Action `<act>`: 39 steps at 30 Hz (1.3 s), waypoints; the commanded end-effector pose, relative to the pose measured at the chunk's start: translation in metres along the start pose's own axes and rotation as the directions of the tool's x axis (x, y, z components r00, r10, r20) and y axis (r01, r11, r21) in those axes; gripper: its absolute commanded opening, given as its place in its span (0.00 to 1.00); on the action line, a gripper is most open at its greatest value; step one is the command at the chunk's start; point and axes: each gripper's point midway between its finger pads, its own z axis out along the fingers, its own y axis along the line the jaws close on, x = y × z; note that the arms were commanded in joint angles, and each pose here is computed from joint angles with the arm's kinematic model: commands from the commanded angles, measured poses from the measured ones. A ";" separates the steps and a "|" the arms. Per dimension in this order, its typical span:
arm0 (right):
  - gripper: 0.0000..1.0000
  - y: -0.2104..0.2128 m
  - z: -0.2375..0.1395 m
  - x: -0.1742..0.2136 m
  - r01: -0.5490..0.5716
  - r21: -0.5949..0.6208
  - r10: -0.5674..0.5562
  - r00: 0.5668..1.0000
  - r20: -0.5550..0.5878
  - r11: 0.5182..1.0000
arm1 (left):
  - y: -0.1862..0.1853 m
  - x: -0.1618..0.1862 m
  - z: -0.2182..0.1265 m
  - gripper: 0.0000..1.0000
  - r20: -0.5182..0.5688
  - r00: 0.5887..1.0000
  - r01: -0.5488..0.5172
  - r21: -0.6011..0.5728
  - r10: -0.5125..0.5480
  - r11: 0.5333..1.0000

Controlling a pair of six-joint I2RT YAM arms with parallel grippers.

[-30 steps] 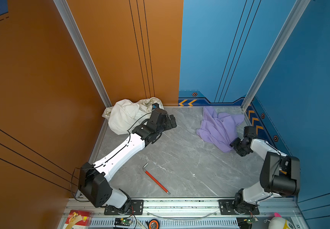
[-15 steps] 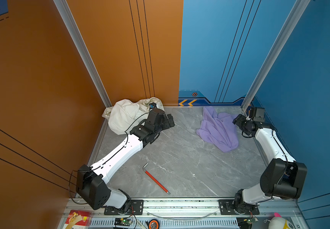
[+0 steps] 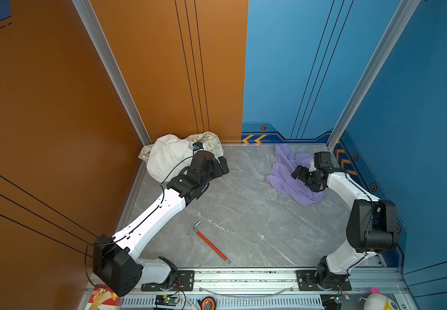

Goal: Pick out a specific cloth from the pile

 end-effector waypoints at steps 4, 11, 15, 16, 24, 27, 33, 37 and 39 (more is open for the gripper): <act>0.97 -0.026 0.020 0.047 -0.029 0.062 0.037 0.989 -0.140 0.998 | 0.014 -0.005 -0.007 0.98 0.020 1.000 -0.013 -0.019 0.013 1.000; 0.98 -0.038 0.031 0.071 -0.049 0.099 0.068 0.978 -0.199 0.994 | 0.027 -0.007 -0.010 0.98 0.025 1.000 -0.004 -0.031 0.004 1.000; 0.98 -0.036 0.030 0.069 -0.045 0.099 0.064 0.980 -0.191 0.994 | 0.035 -0.008 -0.013 0.98 0.032 0.999 -0.005 -0.041 0.006 0.999; 0.99 -0.034 0.029 0.068 -0.048 0.096 0.066 0.980 -0.189 0.994 | 0.038 -0.008 -0.014 0.98 0.033 0.999 -0.007 -0.045 0.008 0.999; 1.00 -0.002 -0.023 0.014 0.019 0.047 -0.021 0.999 0.043 0.999 | 0.070 -0.024 -0.025 0.98 0.113 0.991 -0.056 -0.117 0.069 0.991; 1.00 0.008 -0.058 -0.013 0.051 0.039 -0.058 0.978 0.202 0.998 | 0.087 -0.028 -0.030 0.98 0.164 0.977 -0.111 -0.163 0.138 0.980; 1.00 0.012 -0.112 -0.045 0.090 0.020 -0.088 0.864 0.496 0.996 | 0.117 -0.033 -0.035 0.98 0.273 0.923 -0.209 -0.243 0.273 0.947; 1.00 -0.002 -0.123 -0.047 0.081 0.022 -0.076 0.763 0.642 0.996 | 0.140 -0.015 -0.022 0.98 0.252 0.891 -0.305 -0.281 0.377 0.910; 1.00 -0.015 -0.122 -0.043 0.073 0.052 -0.088 0.717 0.691 0.996 | 0.159 -0.006 -0.016 0.98 0.245 0.883 -0.317 -0.321 0.401 0.893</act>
